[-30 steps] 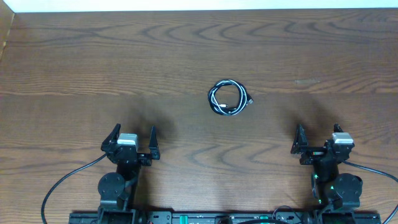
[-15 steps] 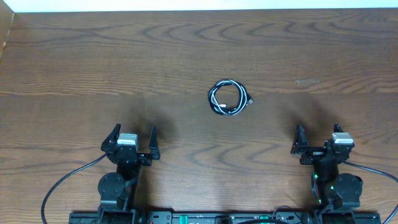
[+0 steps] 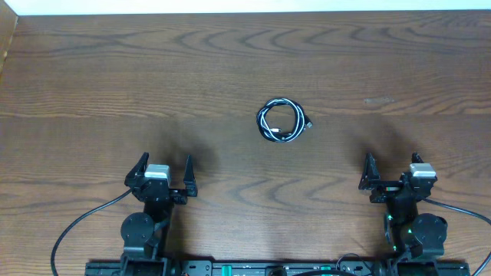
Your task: Untangle cables
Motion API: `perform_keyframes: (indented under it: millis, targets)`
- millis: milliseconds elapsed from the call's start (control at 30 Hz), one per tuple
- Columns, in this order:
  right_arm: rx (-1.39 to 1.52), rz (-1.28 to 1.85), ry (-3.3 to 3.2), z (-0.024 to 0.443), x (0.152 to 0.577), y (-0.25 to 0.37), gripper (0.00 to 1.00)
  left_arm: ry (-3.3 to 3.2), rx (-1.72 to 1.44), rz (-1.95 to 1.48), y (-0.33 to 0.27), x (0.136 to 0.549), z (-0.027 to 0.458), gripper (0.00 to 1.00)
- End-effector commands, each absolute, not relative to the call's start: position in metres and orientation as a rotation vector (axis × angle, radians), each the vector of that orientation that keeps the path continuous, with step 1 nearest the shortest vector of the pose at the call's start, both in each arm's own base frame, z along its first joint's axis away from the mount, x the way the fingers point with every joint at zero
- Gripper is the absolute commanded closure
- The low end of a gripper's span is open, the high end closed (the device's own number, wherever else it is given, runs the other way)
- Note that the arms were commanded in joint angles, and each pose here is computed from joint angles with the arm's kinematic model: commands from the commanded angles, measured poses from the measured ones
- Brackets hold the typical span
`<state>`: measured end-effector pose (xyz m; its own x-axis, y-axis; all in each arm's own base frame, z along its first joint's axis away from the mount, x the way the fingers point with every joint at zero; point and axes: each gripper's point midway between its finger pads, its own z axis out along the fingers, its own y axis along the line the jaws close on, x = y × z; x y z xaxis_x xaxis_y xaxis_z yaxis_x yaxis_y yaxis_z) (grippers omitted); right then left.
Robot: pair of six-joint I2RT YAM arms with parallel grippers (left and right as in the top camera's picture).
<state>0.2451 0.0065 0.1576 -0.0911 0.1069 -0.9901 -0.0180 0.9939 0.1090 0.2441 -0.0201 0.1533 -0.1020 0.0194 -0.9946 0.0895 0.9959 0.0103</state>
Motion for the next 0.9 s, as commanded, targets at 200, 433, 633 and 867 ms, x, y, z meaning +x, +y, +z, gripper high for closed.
perform_keyframes:
  millis: [200, 433, 633, 867]
  targets:
    - [0.052, 0.099, 1.665, 0.155, 0.245, 0.008, 0.01, 1.717, 0.105, -0.067, -0.023, 0.243, 0.138, 0.02]
    - [0.052, 0.099, 1.665, 0.155, 0.245, 0.008, 0.01, 1.717, 0.104, -0.046, -0.020, 0.243, 0.138, 0.02]
    - [0.052, 0.099, 1.665, 0.155, 0.245, 0.008, 0.01, 1.702, 0.078, -0.017, -0.014, 0.244, 0.142, 0.02]
    - [0.052, 0.099, 1.665, 0.155, 0.245, 0.008, 0.01, 1.733, 0.092, -0.125, -0.028, 0.243, 0.136, 0.02]
